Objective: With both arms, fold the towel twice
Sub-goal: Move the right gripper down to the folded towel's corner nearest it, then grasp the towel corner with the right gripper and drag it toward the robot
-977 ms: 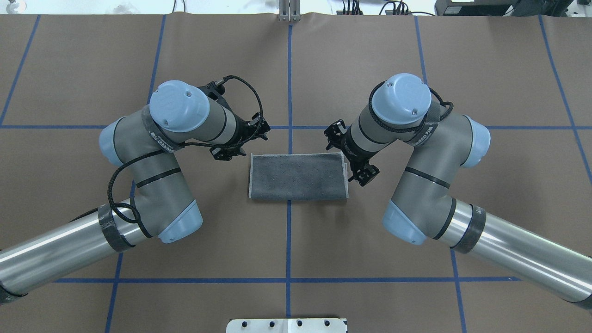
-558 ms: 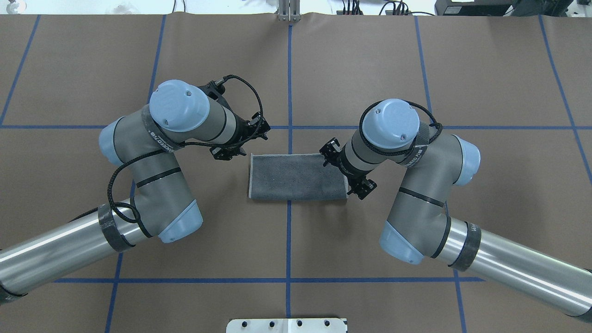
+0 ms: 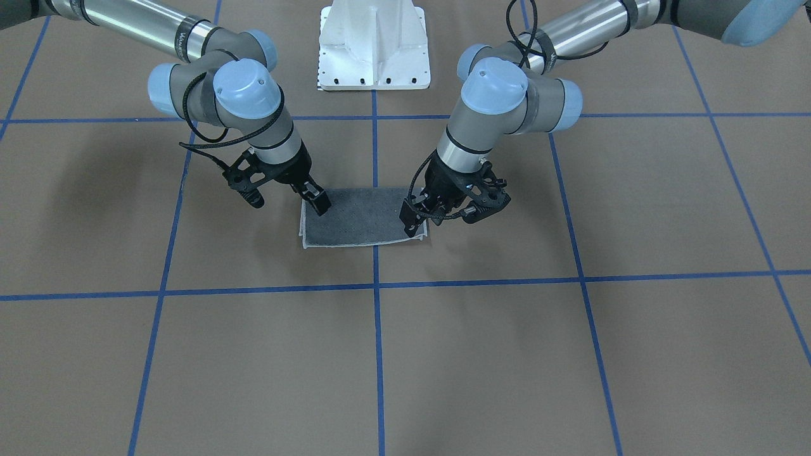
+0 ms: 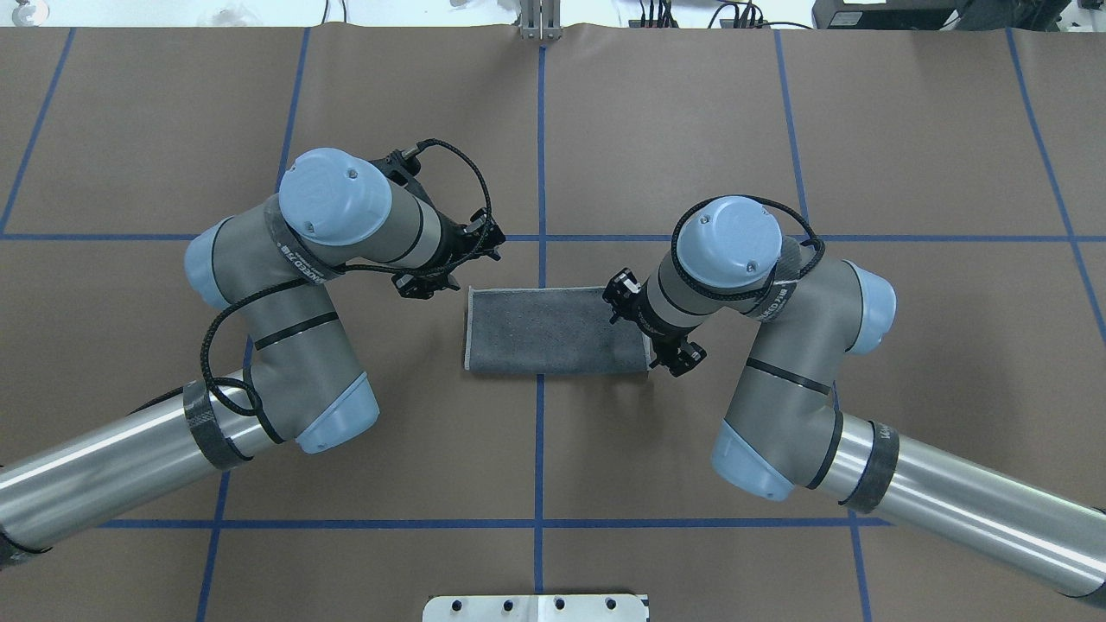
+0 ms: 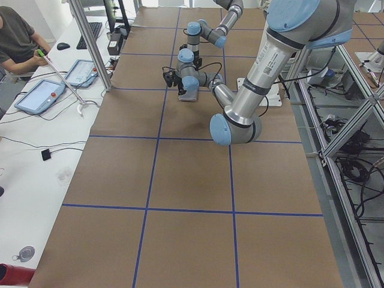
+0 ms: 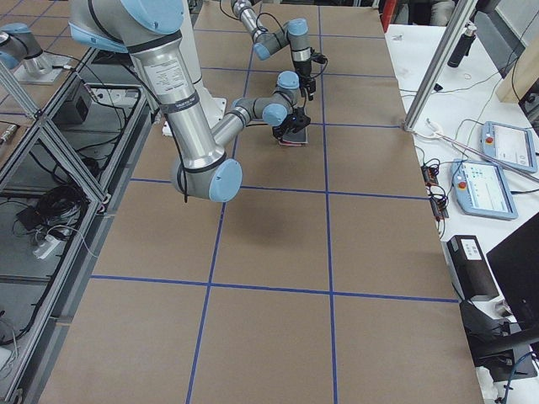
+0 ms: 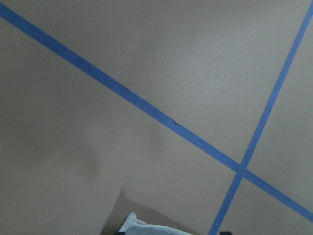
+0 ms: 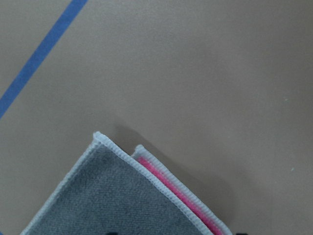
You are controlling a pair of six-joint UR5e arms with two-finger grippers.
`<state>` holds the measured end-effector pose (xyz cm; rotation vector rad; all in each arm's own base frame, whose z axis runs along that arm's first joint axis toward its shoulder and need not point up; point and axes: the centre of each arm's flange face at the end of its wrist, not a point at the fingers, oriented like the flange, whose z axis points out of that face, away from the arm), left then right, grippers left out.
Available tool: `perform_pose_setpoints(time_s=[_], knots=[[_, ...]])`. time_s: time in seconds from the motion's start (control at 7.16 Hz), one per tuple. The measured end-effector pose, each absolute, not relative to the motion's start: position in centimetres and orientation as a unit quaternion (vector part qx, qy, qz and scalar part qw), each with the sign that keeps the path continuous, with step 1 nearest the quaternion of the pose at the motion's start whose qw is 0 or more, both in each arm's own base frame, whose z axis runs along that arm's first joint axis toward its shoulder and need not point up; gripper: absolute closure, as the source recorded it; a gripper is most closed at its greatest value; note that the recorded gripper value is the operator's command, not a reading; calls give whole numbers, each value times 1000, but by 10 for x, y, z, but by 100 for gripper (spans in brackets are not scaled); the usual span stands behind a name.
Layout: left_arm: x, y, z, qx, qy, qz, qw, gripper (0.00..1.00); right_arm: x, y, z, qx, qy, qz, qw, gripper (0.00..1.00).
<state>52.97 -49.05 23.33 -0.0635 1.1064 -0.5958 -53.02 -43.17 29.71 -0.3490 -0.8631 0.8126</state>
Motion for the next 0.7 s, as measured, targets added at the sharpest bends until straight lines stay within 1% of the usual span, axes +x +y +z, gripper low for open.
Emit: perform_pose_setpoints(time_s=[0.14,0.28,0.42,0.56,0.7], knots=[[529,-491,234,-29,517,-279,808,29,-531,-430,299,-164,-403,380,816,29],[528,-492,234,-29,518,-280,808,29,-532,-429,300,-164,-402,379,817,30],[528,-492,234,-29,518,-280,808,29,-533,-428,301,-164,-401,379,818,34],[528,-493,233,-28,518,-280,808,29,-534,-428,301,-164,-400,379,818,45],[527,-493,233,-28,518,-280,807,29,-534,-428,302,-164,-400,380,818,68]])
